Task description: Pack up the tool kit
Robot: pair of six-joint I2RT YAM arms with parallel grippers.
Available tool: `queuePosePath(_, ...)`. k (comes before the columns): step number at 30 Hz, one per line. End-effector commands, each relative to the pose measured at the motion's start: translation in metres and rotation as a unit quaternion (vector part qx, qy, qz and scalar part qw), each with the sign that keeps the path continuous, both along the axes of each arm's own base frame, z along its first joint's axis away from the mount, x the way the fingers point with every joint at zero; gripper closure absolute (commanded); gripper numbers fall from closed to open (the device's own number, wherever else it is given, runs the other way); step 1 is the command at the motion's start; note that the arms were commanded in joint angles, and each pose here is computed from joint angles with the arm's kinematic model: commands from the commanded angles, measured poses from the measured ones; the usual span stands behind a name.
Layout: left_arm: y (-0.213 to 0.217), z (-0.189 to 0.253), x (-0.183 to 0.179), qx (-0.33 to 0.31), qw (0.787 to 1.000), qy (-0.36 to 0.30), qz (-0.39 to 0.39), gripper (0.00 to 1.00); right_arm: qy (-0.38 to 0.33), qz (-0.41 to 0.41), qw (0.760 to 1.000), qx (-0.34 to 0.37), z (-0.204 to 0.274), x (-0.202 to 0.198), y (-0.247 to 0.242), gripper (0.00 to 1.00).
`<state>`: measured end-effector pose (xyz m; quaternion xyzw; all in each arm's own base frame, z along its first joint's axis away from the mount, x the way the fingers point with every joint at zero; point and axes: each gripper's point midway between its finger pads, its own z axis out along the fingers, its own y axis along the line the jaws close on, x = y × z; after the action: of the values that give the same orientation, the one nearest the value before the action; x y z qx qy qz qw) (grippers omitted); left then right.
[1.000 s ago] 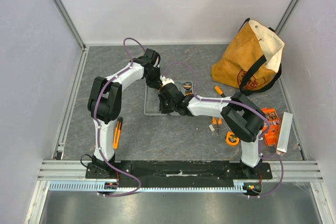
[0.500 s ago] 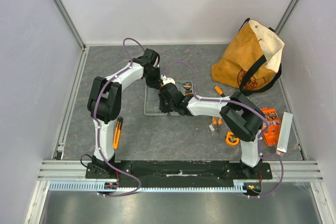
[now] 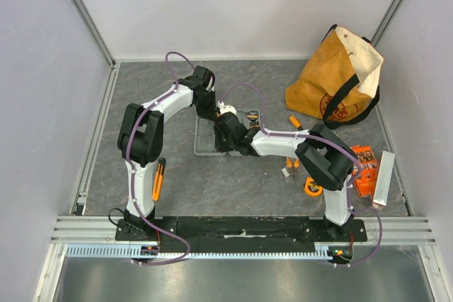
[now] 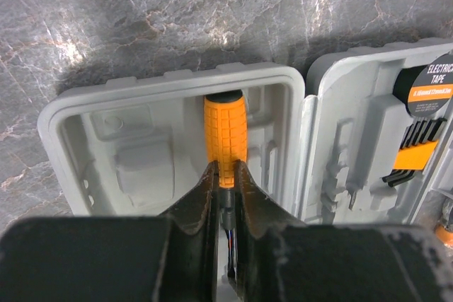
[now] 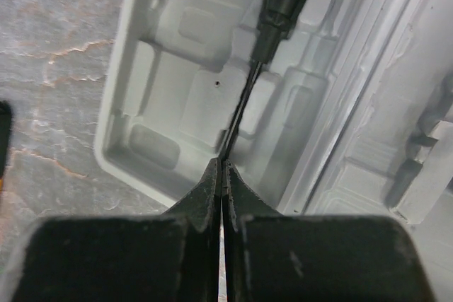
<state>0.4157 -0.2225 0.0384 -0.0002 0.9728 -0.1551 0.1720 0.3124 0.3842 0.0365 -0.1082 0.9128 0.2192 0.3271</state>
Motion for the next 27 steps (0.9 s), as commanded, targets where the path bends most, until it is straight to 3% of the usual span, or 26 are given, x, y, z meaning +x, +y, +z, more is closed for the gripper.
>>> queuePosePath(1,0.023,-0.06,-0.054,0.059,0.992,0.115,0.0,0.98,0.054,-0.019,0.996,-0.069,-0.054,-0.018,-0.027,1.0)
queuePosePath(7,0.025,-0.065,-0.059,0.061,0.99,0.124,0.001,0.98,0.074,-0.034,0.993,-0.082,-0.07,-0.026,-0.038,1.0)
queuePosePath(12,0.023,-0.051,-0.05,0.053,0.993,0.106,0.0,0.98,0.034,-0.039,0.997,-0.051,-0.031,-0.008,-0.023,1.0)
queuePosePath(14,0.022,-0.037,-0.039,0.049,0.995,0.09,0.002,0.92,0.011,-0.038,0.999,-0.033,-0.005,0.003,-0.014,1.0)
queuePosePath(19,0.019,0.008,-0.01,0.034,0.999,0.04,0.002,0.77,-0.036,-0.046,0.998,0.013,0.064,0.028,0.009,0.74)
queuePosePath(23,0.017,0.049,0.008,0.018,1.0,-0.004,-0.004,0.69,-0.062,-0.065,0.995,0.033,0.106,0.034,0.005,0.62)
queuePosePath(27,0.017,0.079,0.014,0.002,0.999,-0.033,-0.003,0.64,-0.072,-0.098,0.993,0.007,0.12,0.029,-0.025,0.54)
